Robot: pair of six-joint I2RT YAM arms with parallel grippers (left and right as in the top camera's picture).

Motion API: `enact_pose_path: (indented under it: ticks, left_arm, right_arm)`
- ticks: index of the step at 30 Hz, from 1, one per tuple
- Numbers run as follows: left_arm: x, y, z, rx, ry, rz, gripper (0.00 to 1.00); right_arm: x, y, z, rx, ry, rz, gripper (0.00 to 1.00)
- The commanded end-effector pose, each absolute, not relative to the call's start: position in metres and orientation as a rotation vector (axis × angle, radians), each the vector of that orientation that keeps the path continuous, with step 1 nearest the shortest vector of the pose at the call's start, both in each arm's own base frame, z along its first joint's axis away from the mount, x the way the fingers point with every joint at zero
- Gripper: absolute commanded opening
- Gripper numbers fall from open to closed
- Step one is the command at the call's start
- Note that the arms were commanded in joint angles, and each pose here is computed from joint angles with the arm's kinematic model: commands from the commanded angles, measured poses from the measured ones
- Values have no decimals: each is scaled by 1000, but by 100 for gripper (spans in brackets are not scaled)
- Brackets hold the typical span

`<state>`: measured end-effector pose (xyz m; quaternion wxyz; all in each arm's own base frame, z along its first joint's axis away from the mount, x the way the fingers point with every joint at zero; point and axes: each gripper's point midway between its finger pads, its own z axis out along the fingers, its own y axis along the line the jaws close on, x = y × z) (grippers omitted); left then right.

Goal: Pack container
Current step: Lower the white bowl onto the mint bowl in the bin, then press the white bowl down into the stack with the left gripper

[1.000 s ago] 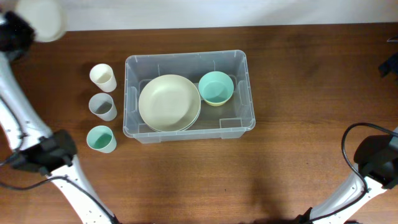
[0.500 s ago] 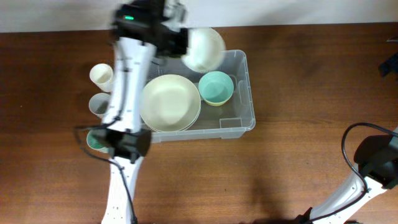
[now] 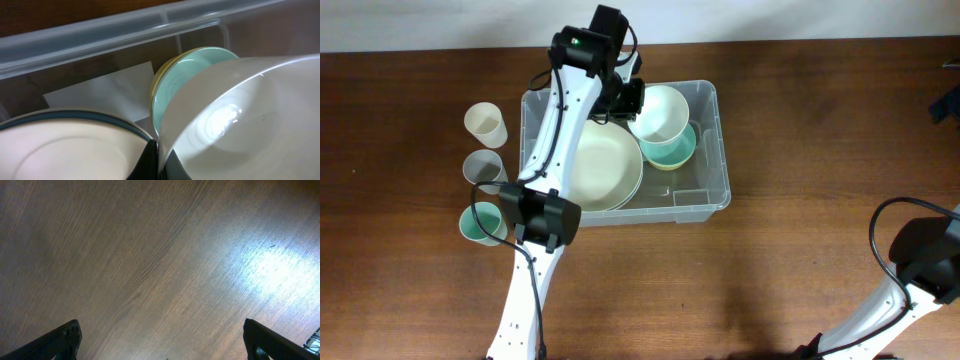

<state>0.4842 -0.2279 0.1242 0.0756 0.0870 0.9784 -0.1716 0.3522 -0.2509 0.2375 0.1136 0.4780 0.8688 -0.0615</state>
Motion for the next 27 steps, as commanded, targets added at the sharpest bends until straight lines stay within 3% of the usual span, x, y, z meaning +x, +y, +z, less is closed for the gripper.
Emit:
enact_pose_path:
  ticks: [1,10,16,20,24,25,27]
  left_arm:
    - [483,-234,116,252,2952,-552,1]
    - [479,-249,105,294,2960,-552,2]
    - [480,-248,105,290,2960,-548,20]
    - [481,-248,105,291,2957,-547,45]
    - [486,-245,106,280,2943,-551,93]
    - [488,-242,106,272,2939,-552,99]
    - [493,-235,110,246,2925,-563,99]
  right_arm:
    - [350,-251,238,1407,2548,-197,99]
    - [350,-252,238,1408,2547,-197,99]
    - [350,-251,238,1407,2548,-197,99]
    - [350,-252,238,1408,2547,-197,99]
    - [350,-251,238,1407,2548,-197,99]
    - [350,-251,238,1407,2548,-197,99]
    - [350,-251,238,1407,2548,-197,99]
